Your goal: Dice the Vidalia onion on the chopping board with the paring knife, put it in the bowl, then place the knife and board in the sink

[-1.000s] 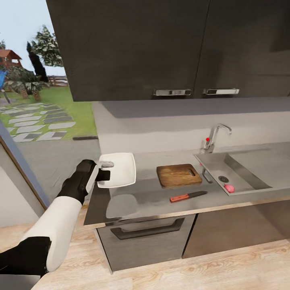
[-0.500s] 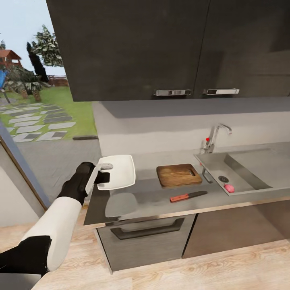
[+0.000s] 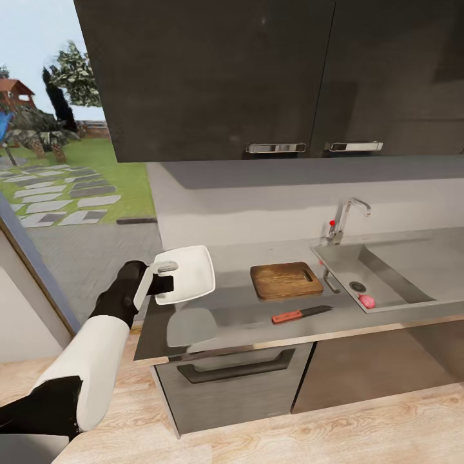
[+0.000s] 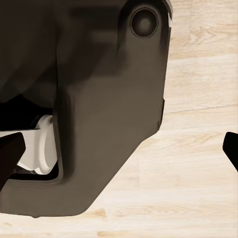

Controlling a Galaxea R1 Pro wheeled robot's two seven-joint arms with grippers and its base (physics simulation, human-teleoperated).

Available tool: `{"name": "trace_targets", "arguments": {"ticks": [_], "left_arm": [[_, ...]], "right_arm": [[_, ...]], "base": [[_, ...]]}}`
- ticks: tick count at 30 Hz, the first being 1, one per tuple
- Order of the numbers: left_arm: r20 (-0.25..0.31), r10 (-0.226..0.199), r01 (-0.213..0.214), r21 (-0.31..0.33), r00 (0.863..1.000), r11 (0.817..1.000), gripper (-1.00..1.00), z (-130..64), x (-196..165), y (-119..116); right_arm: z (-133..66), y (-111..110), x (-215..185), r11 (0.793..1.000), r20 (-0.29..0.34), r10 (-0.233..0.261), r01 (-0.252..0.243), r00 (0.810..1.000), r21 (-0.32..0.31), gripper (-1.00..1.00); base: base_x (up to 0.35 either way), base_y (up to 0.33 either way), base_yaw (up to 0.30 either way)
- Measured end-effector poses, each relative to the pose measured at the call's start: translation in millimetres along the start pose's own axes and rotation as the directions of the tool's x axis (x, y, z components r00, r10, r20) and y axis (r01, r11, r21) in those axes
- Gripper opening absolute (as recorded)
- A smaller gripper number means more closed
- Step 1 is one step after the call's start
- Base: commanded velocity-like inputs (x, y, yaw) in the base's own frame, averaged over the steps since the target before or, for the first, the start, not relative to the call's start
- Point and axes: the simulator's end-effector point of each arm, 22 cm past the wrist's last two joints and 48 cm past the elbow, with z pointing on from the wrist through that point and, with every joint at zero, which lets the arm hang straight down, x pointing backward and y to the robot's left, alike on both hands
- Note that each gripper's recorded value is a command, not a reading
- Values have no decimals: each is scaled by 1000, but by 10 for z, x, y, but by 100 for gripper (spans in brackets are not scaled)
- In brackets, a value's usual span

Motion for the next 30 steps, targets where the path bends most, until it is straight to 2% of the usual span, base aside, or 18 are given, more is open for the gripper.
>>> {"name": "trace_targets", "arguments": {"ticks": [10,30], "left_arm": [[-20,6,-6,15,1000,1000,-100,39,83,-115],[-57,13,-13,7,998,1000,-100,164,271,-103]], "right_arm": [[0,10,0,1000,0,0,0,1000,-1,100],[1,15,1,1000,-1,0,0,1000,5,100]], "base": [[0,0,0],[0,0,0]]}}
